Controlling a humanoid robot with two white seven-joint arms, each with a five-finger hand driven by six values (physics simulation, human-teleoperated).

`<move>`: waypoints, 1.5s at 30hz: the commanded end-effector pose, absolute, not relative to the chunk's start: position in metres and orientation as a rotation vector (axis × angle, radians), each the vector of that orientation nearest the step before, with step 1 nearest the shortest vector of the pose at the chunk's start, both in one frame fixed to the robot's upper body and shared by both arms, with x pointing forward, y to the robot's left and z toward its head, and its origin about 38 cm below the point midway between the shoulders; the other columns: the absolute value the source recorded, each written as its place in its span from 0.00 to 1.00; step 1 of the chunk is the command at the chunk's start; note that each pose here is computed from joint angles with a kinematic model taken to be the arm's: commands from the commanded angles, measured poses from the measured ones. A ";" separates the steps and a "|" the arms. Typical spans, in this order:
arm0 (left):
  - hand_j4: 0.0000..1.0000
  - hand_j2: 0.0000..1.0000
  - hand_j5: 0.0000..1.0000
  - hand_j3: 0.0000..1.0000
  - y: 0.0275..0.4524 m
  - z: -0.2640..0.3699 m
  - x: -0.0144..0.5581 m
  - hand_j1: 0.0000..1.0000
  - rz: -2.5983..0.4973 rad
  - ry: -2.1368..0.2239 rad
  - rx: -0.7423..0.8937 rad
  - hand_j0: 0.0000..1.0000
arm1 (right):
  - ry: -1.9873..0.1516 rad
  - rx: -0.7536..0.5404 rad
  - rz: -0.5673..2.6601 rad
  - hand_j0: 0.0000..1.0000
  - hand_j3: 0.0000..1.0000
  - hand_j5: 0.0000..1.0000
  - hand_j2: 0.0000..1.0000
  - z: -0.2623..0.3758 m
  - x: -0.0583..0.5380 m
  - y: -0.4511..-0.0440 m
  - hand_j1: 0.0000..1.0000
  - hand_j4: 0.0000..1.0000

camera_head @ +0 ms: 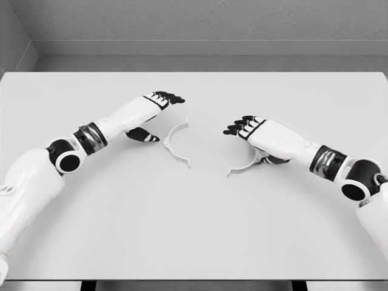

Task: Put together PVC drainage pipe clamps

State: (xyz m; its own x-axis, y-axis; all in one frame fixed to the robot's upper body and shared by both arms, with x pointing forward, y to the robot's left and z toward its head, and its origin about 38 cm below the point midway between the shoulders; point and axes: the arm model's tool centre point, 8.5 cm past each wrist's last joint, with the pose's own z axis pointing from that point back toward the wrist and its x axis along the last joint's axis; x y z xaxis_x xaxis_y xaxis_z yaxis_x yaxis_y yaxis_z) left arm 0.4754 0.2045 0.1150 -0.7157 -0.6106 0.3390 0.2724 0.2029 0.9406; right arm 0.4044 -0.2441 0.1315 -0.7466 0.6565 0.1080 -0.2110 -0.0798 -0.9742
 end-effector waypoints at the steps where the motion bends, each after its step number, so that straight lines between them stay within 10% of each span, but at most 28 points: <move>1: 1.00 1.00 1.00 1.00 0.203 0.115 0.476 1.00 -1.588 -1.782 0.310 1.00 | -1.618 -0.475 1.870 1.00 1.00 1.00 1.00 0.131 0.405 -0.239 1.00 1.00; 23: 1.00 1.00 1.00 1.00 0.180 0.110 0.470 1.00 -1.591 -1.812 0.264 1.00 | -1.632 -0.446 1.869 1.00 1.00 1.00 1.00 0.135 0.425 -0.204 1.00 1.00; 35: 1.00 1.00 1.00 1.00 0.173 0.108 0.467 1.00 -1.594 -1.817 0.250 1.00 | -1.731 -0.728 1.570 1.00 1.00 1.00 1.00 0.230 0.363 -0.373 1.00 1.00; 45: 1.00 1.00 1.00 1.00 0.162 0.107 0.464 1.00 -1.602 -1.833 0.233 1.00 | -1.725 -0.749 1.468 1.00 1.00 1.00 1.00 0.220 0.353 -0.387 1.00 1.00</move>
State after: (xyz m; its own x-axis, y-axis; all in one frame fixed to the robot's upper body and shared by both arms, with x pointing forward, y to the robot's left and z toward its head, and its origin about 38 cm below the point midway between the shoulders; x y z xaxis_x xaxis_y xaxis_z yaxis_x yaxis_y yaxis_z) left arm 0.4642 0.1637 0.1060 -0.7495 -0.5508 0.3672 0.2942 0.2197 0.9301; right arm 0.3527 -0.3857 0.2184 -0.5607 0.8131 0.1568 -0.0340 0.1666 -0.9854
